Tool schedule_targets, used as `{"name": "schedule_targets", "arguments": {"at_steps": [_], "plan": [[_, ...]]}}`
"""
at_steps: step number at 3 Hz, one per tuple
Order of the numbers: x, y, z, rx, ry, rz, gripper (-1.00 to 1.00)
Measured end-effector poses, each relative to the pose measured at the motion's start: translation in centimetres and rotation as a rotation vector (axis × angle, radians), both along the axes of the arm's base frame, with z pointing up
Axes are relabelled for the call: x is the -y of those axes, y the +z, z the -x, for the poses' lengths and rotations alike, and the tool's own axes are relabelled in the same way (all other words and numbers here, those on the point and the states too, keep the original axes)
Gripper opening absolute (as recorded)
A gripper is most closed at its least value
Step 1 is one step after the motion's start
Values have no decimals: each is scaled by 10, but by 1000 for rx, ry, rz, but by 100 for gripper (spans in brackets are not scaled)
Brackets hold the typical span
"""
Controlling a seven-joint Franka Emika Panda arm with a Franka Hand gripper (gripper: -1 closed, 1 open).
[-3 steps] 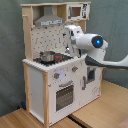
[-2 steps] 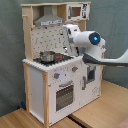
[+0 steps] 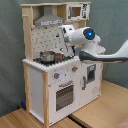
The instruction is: Play with the kitchen
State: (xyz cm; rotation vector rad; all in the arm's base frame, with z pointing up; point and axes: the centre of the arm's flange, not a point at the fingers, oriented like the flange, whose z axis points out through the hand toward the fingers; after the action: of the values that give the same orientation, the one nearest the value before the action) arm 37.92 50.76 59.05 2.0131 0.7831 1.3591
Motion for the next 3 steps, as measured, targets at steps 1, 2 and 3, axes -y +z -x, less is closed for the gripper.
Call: {"name": "schedule_targets", "arguments": {"at_steps": [1,2,3], "plan": [[-6,-3,-10,-60,6,-34,100],[-14,-7,-18,-139,11,-81,100],[-16,-7,-24,-211,4,-125,100]]}}
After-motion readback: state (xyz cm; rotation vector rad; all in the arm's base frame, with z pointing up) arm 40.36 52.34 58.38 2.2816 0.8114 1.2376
